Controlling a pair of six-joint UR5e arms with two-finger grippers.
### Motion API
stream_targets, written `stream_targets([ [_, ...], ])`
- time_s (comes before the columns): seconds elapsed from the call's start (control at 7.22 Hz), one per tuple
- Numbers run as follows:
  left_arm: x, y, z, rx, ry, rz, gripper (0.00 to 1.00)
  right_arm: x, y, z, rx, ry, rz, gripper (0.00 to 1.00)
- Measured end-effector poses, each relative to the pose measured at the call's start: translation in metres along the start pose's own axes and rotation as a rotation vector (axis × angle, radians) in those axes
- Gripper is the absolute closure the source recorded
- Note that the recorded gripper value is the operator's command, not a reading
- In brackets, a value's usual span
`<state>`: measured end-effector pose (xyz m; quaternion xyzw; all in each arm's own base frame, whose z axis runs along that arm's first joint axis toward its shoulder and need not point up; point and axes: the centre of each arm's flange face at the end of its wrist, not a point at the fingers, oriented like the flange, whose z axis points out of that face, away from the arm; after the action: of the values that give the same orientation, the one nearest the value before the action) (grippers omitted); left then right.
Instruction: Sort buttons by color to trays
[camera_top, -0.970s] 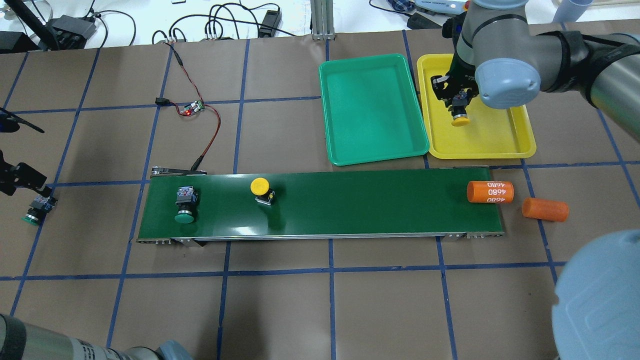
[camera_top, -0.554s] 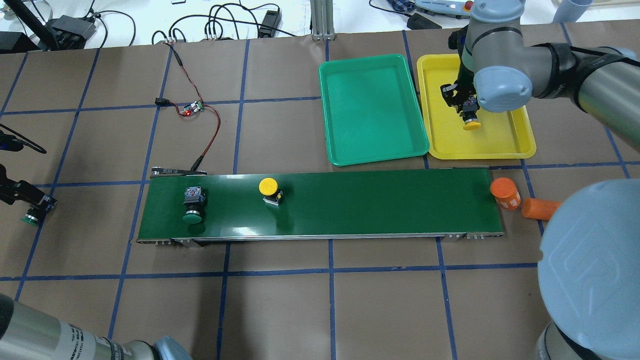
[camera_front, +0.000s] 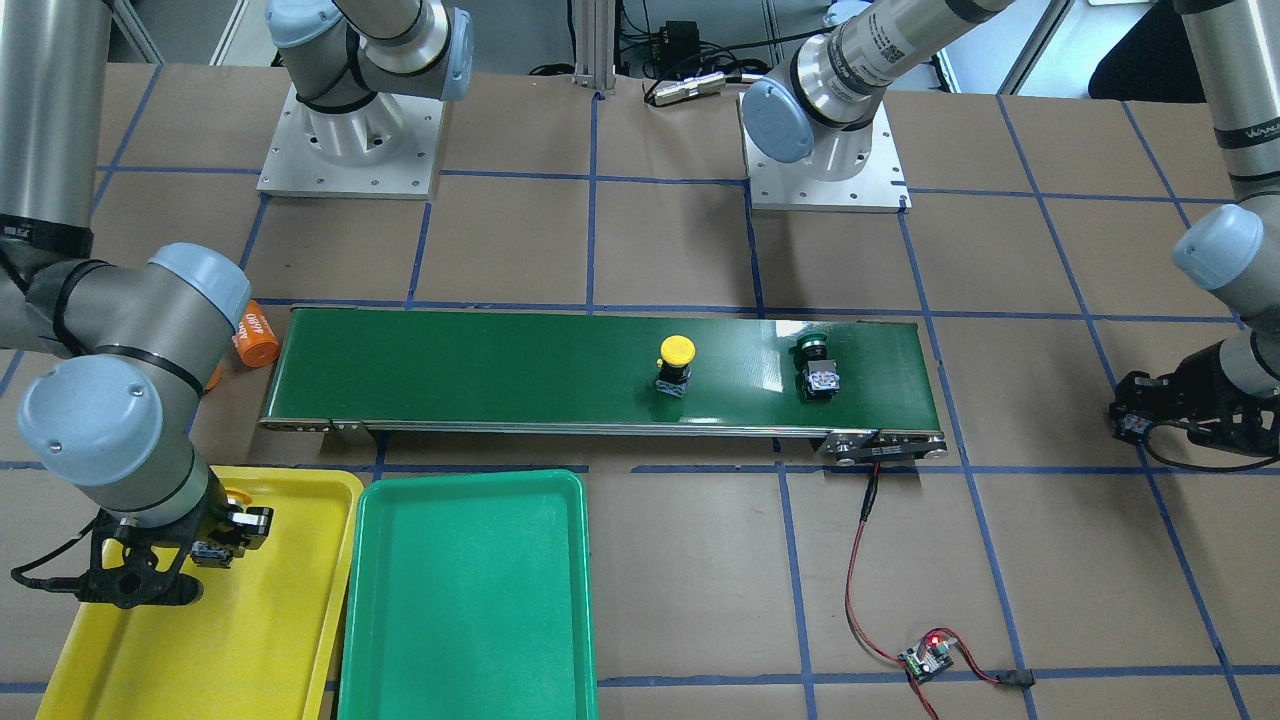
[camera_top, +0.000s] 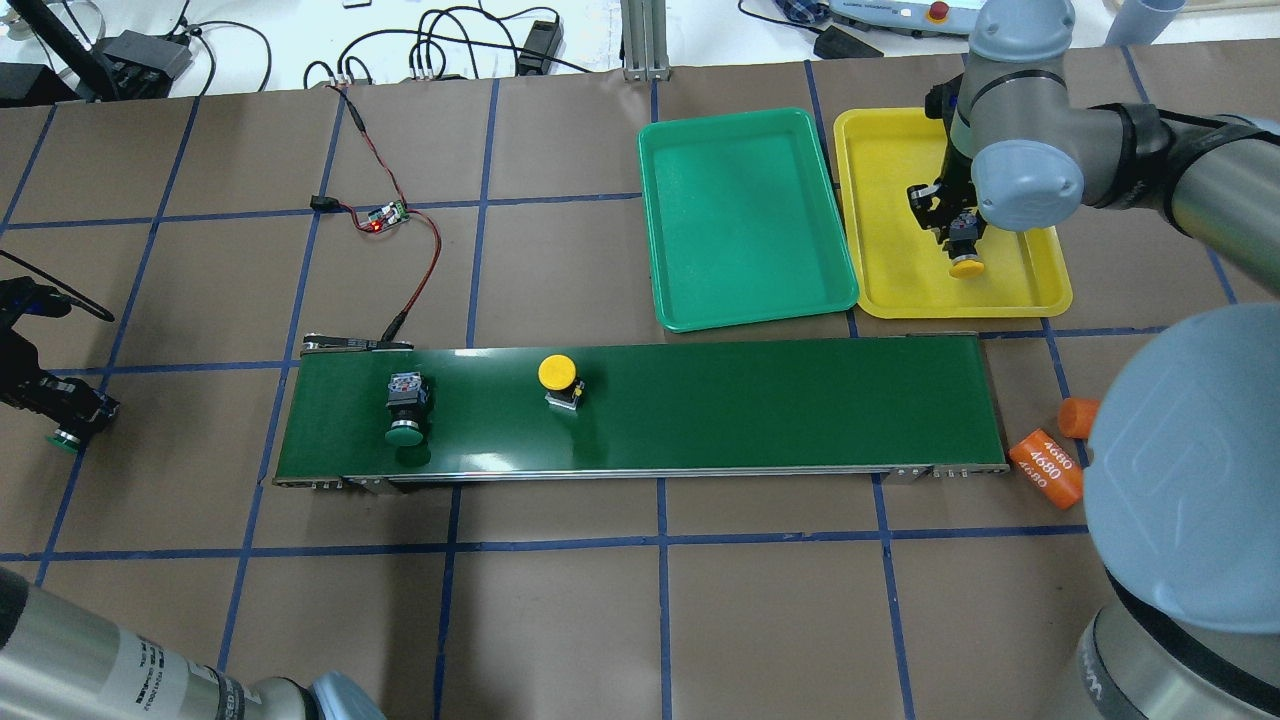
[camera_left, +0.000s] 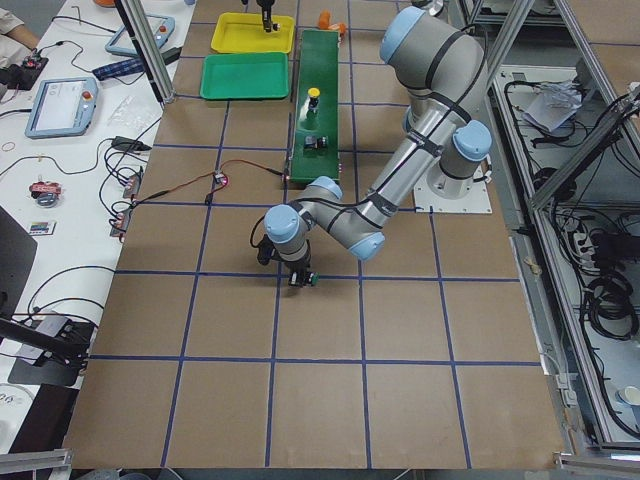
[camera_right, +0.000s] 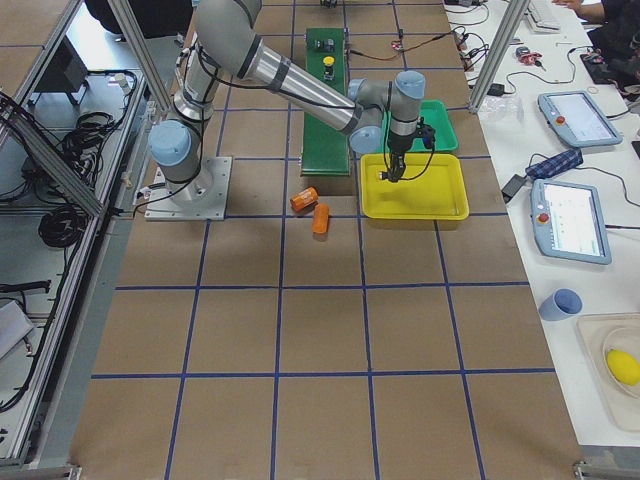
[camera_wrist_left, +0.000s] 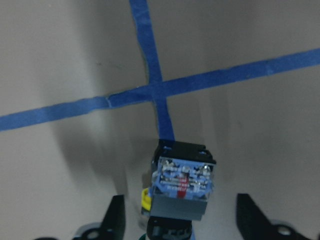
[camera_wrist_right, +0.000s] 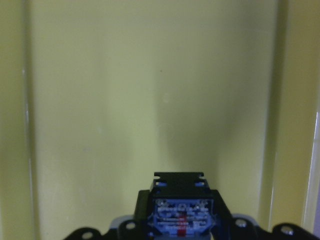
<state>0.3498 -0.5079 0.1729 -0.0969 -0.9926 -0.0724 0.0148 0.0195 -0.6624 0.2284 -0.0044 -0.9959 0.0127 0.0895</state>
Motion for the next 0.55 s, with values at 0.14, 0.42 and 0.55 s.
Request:
stream_targets([
  [0.14,-0.001,-0.001,-0.004,0.001,-0.005,-0.002,1.00,0.006,0.000,0.004,-0.005,-0.003,0.010,0.05],
  [0.42,0.012,-0.006,-0.029,0.000,-0.008,-0.026,1.00,0.009,-0.001,0.005,-0.004,-0.011,0.018,0.00],
  [0.55,0.037,-0.016,-0.042,-0.014,0.008,-0.067,1.00,0.009,0.000,0.004,-0.001,-0.015,0.019,0.00],
])
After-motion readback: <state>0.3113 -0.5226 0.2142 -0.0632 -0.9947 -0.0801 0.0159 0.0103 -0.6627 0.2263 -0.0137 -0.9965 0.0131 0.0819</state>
